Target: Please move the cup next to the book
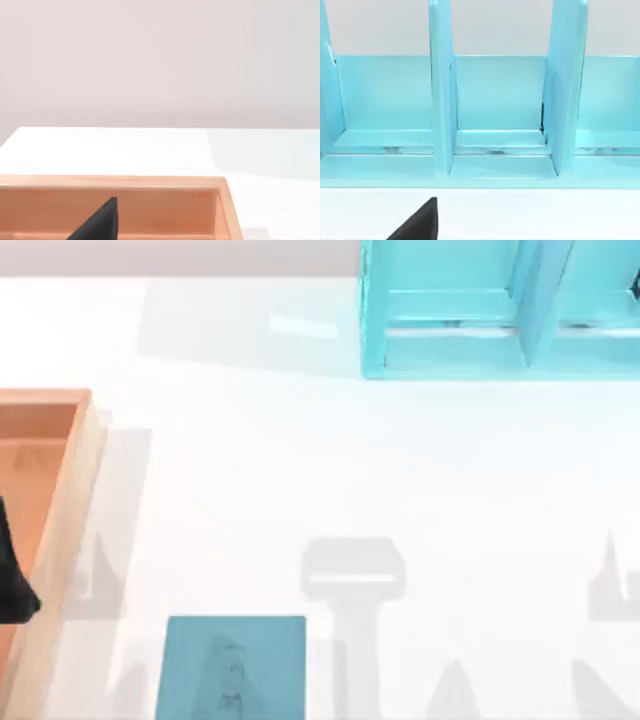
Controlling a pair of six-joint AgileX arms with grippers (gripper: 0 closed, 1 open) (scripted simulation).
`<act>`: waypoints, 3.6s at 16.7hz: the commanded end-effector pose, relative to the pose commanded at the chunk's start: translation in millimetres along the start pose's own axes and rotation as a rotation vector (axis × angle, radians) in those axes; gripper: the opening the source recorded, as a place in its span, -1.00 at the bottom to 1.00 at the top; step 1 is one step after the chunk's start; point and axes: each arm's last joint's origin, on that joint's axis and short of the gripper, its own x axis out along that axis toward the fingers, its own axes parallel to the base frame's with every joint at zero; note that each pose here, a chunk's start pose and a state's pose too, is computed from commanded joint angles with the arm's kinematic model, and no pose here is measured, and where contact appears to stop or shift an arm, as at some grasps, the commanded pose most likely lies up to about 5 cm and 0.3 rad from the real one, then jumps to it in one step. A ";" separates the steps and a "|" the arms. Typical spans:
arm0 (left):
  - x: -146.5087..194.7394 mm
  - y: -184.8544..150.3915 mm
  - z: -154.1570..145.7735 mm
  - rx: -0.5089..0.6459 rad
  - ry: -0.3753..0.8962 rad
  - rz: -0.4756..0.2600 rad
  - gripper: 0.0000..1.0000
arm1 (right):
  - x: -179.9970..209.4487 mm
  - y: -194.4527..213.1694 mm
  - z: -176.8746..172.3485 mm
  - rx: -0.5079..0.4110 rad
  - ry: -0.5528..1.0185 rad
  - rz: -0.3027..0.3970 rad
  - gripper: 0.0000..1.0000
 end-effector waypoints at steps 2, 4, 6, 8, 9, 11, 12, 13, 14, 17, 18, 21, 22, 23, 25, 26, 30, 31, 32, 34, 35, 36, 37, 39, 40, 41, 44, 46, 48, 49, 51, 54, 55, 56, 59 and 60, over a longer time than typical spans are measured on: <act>0.0 0.0 0.0 0.000 0.000 0.000 1.00 | 0.0 0.0 0.0 0.000 0.000 0.000 1.00; 0.0 0.0 0.0 0.000 0.000 0.000 1.00 | 0.2 -0.9 4.7 -0.030 0.024 -0.007 1.00; 0.0 0.0 0.0 0.000 0.000 0.000 1.00 | 1.1 -3.3 15.3 -0.102 0.082 -0.024 1.00; 0.0 0.0 0.0 0.000 0.000 0.000 1.00 | 4.1 -7.3 29.8 -0.211 0.174 -0.045 1.00; 0.0 0.0 0.0 0.000 0.000 0.000 1.00 | 6.8 -9.9 37.8 -0.279 0.233 -0.053 1.00; 0.0 0.0 0.0 0.000 0.000 0.000 1.00 | 15.0 -16.8 53.5 -0.437 0.378 -0.051 1.00; 0.0 0.0 0.0 0.000 0.000 0.000 1.00 | 20.6 -21.1 60.7 -0.524 0.463 -0.037 1.00; 0.0 0.0 0.0 0.000 0.000 0.000 1.00 | 27.2 -26.2 67.1 -0.615 0.554 -0.010 1.00; 0.0 0.0 0.0 0.000 0.000 0.000 1.00 | 34.5 -31.9 72.6 -0.705 0.648 0.030 1.00; 0.0 0.0 0.0 0.000 0.000 0.000 1.00 | 59.3 -53.5 83.6 -0.944 0.922 0.231 1.00; 0.0 0.0 0.0 0.000 0.000 0.000 1.00 | 67.8 -61.9 85.7 -1.002 1.001 0.318 1.00; 0.0 0.0 0.0 0.000 0.000 0.000 1.00 | 91.9 -89.4 88.9 -1.110 1.172 0.596 1.00; 0.0 0.0 0.0 0.000 0.000 0.000 1.00 | 99.2 -98.9 89.3 -1.130 1.206 0.687 1.00; 0.0 0.0 0.0 0.000 0.000 0.000 1.00 | 106.0 -108.4 89.5 -1.144 1.230 0.773 1.00; 0.0 0.0 0.0 0.000 0.000 0.000 1.00 | 117.8 -126.8 89.5 -1.168 1.251 0.932 1.00; 0.0 0.0 0.0 0.000 0.000 0.000 1.00 | 122.6 -135.1 89.5 -1.178 1.249 1.001 1.00; 0.0 0.0 0.0 0.000 0.000 0.000 1.00 | 134.6 -158.8 89.1 -1.200 1.220 1.177 1.00; 0.0 0.0 0.0 0.000 0.000 0.000 1.00 | 135.9 -161.6 89.1 -1.201 1.215 1.195 1.00; 0.0 0.0 0.0 0.000 0.000 0.000 1.00 | 136.5 -162.9 89.0 -1.200 1.213 1.203 1.00; 0.0 0.0 0.0 0.000 0.000 0.000 1.00 | 136.5 -162.9 89.0 -1.200 1.213 1.203 1.00; 0.0 0.0 0.0 0.000 0.000 0.000 1.00 | 136.5 -162.9 89.0 -1.200 1.213 1.203 1.00; 0.0 0.0 0.0 0.000 0.000 0.000 1.00 | 136.5 -162.9 89.0 -1.200 1.213 1.203 1.00; 0.0 0.0 0.0 0.000 0.000 0.000 1.00 | 136.7 -161.4 89.2 -1.205 1.211 1.203 1.00; 0.0 0.0 0.0 0.000 0.000 0.000 1.00 | 137.1 -162.1 83.9 -1.200 1.213 1.206 1.00; 0.0 0.0 0.0 0.000 0.000 0.000 1.00 | 137.6 -162.5 77.1 -1.196 1.214 1.208 1.00; 0.0 0.0 0.0 0.000 0.000 0.000 1.00 | 138.4 -163.2 68.1 -1.194 1.214 1.209 1.00; 0.0 0.0 0.0 0.000 0.000 0.000 1.00 | 141.3 -165.3 32.8 -1.208 1.211 1.195 1.00; 0.0 0.0 0.0 0.000 0.000 0.000 1.00 | 140.3 -165.1 9.4 -1.211 1.210 1.191 1.00; 0.0 0.0 0.0 0.000 0.000 0.000 1.00 | 137.4 -163.4 -6.7 -1.203 1.212 1.200 1.00; 0.0 0.0 0.0 0.000 0.000 0.000 1.00 | 136.6 -162.8 -10.4 -1.201 1.213 1.203 1.00; 0.0 0.0 0.0 0.000 0.000 0.000 1.00 | 136.5 -162.7 -11.0 -1.200 1.213 1.203 1.00; 0.0 0.0 0.0 0.000 0.000 0.000 1.00 | 136.5 -162.7 -11.0 -1.200 1.213 1.203 0.85; 0.0 0.0 0.0 0.000 0.000 0.000 1.00 | 136.5 -162.7 -11.0 -1.200 1.213 1.203 0.70; 0.0 0.0 0.0 0.000 0.000 0.000 1.00 | 136.5 -162.7 -11.0 -1.200 1.213 1.203 0.55; 0.0 0.0 0.0 0.000 0.000 0.000 1.00 | 136.5 -162.7 -11.0 -1.200 1.213 1.203 0.10; 0.0 0.0 0.0 0.000 0.000 0.000 1.00 | 136.5 -162.7 -11.0 -1.200 1.213 1.203 -0.06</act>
